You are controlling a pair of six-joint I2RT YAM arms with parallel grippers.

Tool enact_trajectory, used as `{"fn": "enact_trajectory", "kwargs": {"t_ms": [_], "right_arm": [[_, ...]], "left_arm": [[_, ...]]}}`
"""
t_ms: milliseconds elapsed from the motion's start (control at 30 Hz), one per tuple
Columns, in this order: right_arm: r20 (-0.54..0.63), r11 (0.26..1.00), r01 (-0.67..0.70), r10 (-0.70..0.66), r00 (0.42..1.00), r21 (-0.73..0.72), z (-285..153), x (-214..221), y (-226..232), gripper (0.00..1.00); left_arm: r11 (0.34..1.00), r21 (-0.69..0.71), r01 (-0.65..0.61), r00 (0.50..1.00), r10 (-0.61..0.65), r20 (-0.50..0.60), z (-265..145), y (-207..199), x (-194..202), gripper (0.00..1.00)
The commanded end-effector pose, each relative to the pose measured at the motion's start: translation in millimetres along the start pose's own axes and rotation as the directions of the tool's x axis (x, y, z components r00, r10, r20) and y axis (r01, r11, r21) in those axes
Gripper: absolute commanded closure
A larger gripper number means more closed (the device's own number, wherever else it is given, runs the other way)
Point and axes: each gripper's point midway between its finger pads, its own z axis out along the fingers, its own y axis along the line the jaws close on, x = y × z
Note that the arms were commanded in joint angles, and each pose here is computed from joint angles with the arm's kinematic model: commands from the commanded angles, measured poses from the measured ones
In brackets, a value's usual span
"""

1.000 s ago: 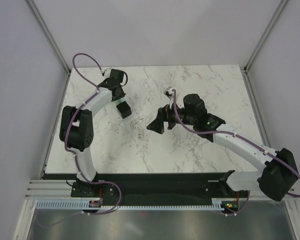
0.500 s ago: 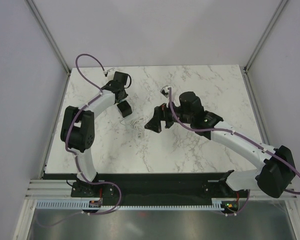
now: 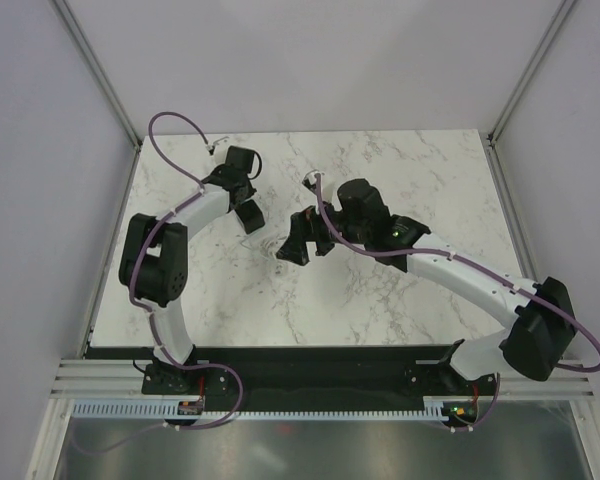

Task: Insert the plug

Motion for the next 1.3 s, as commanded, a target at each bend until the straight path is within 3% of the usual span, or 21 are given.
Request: {"fn": "enact_trajectory", "kwargs": {"t_ms": [0,267,567,700,867,1167,1267], "right_arm": [[0.044,0.999,0.050,-0.050,0.998,0.005,-1.2,-23.6,11.6,0.02],[0.073,0.997,0.051,-0.055,0.996,0.050,5.7,-37.5,7.8,0.02],[0.125,0.990,0.053,-0.069,0.990,0.132,-6.3,-47.5,-1.6,0.02],[0.196,0.954,0.019,-0.081,0.977,0.299,-33.2,-50.7,-26.7,0.02],[0.272,0.851,-0.070,-0.087,0.958,0.520,-77.9,-43.2,-71.5,0.02],[0.430,0.777,-0.210,-0.085,0.899,0.593,-148.7,-38.9,-97.2,0.02],[0.430,0.776,-0.220,-0.072,0.900,0.591,-148.4,-26.9,-104.5,0.02]], "left_arm": [[0.996,0.025,-0.080,0.964,0.084,-0.254,19.4,2.1,92.1,0.98],[0.996,0.067,-0.062,0.948,0.080,-0.307,17.0,-9.4,105.1,0.98],[0.965,0.195,-0.177,0.909,0.236,-0.344,19.0,-29.7,108.8,0.98],[0.889,0.403,-0.219,0.854,0.374,-0.361,3.7,-59.4,122.8,0.98],[0.797,0.536,-0.277,0.812,0.493,-0.313,-20.0,-87.3,133.6,0.98],[0.514,0.766,-0.387,0.698,0.706,-0.121,-77.0,-119.5,154.4,0.98],[0.546,0.709,-0.445,0.696,0.709,-0.109,-76.3,-106.5,144.8,0.98]]}}
